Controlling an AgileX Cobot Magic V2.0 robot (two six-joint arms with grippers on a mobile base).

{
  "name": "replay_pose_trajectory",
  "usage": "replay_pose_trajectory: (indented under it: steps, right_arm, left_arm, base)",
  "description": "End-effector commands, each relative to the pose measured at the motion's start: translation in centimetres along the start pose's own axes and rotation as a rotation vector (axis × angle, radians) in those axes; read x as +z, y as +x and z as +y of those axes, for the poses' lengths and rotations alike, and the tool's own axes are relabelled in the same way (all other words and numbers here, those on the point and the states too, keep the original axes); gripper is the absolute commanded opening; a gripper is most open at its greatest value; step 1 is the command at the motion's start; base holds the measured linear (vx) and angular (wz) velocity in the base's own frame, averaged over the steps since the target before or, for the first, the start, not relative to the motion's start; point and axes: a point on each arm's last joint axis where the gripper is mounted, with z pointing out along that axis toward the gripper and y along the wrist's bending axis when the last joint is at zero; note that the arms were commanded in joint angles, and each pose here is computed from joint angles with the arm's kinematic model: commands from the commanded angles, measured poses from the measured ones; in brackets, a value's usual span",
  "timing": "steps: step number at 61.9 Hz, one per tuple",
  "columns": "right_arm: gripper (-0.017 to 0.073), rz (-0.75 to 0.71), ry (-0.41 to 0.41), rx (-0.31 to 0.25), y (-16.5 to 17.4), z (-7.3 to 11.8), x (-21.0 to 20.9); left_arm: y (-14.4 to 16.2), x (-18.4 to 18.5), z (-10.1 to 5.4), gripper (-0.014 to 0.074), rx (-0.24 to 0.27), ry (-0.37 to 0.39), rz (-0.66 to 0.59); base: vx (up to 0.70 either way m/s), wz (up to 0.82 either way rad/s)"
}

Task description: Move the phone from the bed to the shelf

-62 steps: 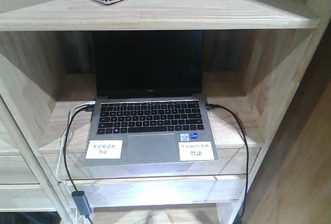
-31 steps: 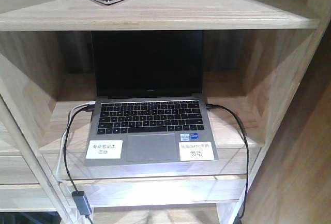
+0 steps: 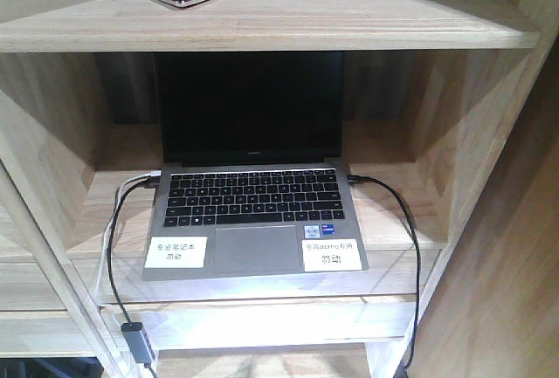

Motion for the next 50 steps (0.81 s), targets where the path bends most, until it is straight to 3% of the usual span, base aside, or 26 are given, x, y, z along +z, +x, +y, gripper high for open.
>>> replay_pose_trajectory:
  steps: [1,50]
  right_arm:
    - [-0.0004,-0.068,0.001,-0.019,-0.33,0.01,-0.06]
    - [-0.0004,-0.068,0.001,-0.018,-0.33,0.01,-0.06]
  left_arm:
    - [-0.54,-0.02,0.02,0.0001,-0.001,-0.005,-0.075]
    - [-0.54,-0.02,0.02,0.0001,-0.001,-0.005,-0.075]
  base:
    - [0.0,0.0]
    - [0.0,0.0]
